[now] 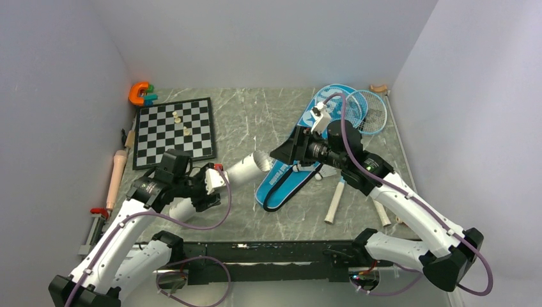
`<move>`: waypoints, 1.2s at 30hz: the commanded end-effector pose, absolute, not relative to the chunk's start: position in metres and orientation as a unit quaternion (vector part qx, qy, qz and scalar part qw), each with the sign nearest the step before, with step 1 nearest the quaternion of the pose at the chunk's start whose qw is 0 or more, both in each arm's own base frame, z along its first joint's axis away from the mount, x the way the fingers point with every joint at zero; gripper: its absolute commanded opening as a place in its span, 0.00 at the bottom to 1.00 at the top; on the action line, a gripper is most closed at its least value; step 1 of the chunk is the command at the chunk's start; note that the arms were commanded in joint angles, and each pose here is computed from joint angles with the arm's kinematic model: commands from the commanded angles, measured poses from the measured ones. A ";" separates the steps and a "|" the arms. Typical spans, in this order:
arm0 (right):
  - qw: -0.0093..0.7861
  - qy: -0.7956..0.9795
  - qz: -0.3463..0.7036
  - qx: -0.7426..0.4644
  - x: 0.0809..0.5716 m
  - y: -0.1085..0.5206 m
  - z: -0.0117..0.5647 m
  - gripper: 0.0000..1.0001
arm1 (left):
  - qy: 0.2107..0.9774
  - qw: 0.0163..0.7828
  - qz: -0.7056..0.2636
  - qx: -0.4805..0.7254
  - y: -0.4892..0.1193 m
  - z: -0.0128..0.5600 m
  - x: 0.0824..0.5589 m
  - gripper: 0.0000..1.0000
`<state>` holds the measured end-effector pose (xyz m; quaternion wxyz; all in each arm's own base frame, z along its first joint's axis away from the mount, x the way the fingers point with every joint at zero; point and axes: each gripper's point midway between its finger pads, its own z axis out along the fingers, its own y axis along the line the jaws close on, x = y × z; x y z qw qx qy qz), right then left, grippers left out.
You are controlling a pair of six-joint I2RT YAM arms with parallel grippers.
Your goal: Pack up the badminton gear
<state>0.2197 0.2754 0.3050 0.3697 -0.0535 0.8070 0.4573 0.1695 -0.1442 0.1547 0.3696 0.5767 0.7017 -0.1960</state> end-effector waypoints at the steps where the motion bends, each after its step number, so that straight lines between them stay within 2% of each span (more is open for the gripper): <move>1: 0.365 0.802 0.468 -0.072 0.217 0.282 0.302 0.72 | 0.668 0.405 -0.208 0.589 -0.156 0.183 0.174 0.11; 18: 0.322 0.812 0.476 -0.099 0.205 0.305 0.274 0.64 | 0.662 0.417 -0.206 0.588 -0.159 0.193 0.179 0.11; 22: 0.311 0.813 0.481 -0.110 0.201 0.319 0.272 0.65 | 0.661 0.413 -0.208 0.591 -0.159 0.191 0.177 0.11; 25: 0.316 0.812 0.479 -0.109 0.203 0.320 0.279 0.71 | 0.663 0.406 -0.204 0.595 -0.156 0.184 0.176 0.11; 30: 0.365 0.812 0.450 -0.077 0.227 0.282 0.303 0.80 | 0.671 0.394 -0.184 0.601 -0.148 0.168 0.175 0.11; 36: 0.391 0.821 0.416 0.006 0.269 0.210 0.292 0.82 | 0.675 0.378 -0.169 0.611 -0.140 0.152 0.172 0.11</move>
